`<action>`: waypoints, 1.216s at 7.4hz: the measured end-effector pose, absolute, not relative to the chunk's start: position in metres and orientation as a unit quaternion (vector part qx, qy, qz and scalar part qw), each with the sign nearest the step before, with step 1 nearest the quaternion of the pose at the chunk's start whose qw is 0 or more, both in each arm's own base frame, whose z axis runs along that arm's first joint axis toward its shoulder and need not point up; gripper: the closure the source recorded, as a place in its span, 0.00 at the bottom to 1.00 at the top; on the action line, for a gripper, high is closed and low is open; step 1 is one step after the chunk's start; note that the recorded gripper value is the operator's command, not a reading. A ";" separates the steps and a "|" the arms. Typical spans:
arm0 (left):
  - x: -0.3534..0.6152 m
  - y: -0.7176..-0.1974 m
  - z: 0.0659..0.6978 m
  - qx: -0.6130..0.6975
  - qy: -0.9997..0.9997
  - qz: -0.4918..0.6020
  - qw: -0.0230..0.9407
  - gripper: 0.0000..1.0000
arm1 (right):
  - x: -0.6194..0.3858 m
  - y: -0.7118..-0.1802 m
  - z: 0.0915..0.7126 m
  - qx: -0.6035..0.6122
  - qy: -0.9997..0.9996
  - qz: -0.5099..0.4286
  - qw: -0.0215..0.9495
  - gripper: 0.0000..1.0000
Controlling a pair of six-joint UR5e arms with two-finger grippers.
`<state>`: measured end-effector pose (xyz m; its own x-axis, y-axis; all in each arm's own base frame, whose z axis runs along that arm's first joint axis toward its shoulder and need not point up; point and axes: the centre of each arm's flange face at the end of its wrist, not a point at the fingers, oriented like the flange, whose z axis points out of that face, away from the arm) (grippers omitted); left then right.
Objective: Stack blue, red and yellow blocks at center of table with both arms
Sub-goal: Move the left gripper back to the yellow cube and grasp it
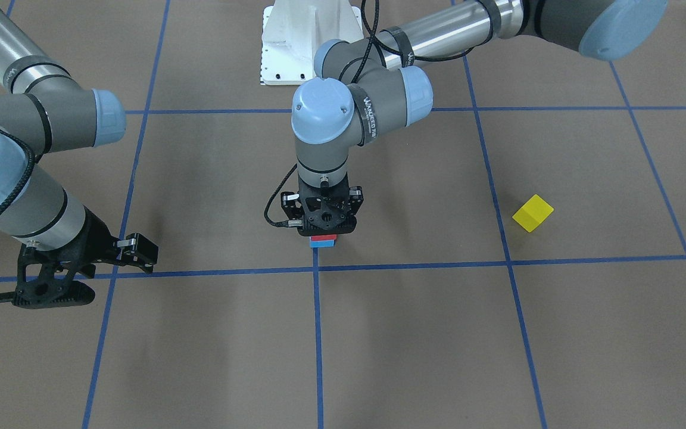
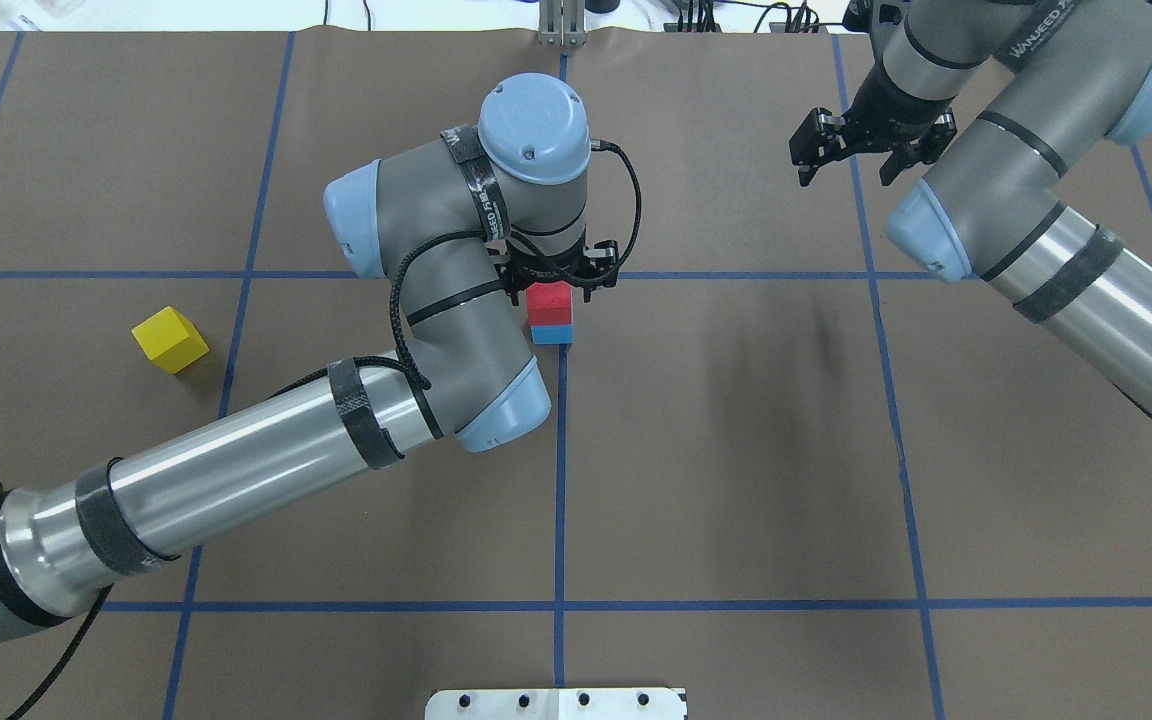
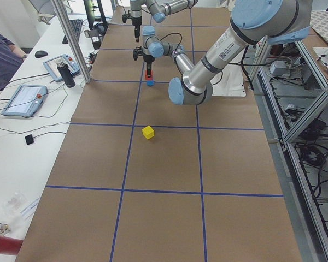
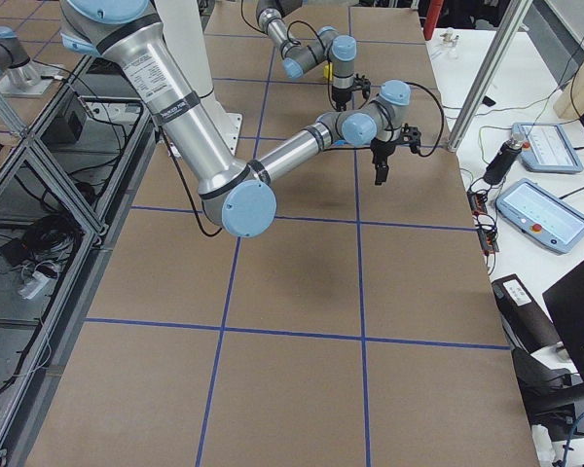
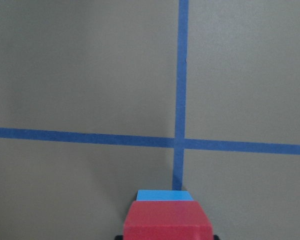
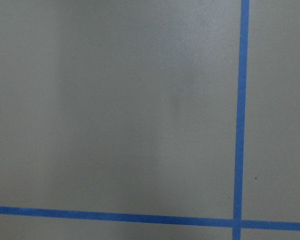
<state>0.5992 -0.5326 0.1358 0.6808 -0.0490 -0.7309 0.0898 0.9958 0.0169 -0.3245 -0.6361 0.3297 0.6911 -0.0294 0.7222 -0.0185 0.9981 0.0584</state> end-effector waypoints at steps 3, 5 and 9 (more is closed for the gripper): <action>0.585 -0.528 0.118 0.036 0.411 -0.035 0.910 0.00 | -0.321 -0.638 0.329 0.032 -0.394 -0.001 0.919 0.01; 0.520 -0.546 0.112 0.040 0.418 -0.030 0.907 0.00 | -0.320 -0.639 0.329 0.032 -0.394 -0.001 0.919 0.01; 0.330 -0.540 0.278 0.027 0.360 -0.031 0.932 0.00 | -0.321 -0.638 0.328 0.033 -0.394 -0.002 0.919 0.01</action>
<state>0.3297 -0.5398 0.2782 0.7389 -0.0393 -0.6727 0.0775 0.9966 0.0269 -0.3213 -0.6380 0.3280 0.6902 -0.0294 0.7230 -0.0231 0.9978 0.0626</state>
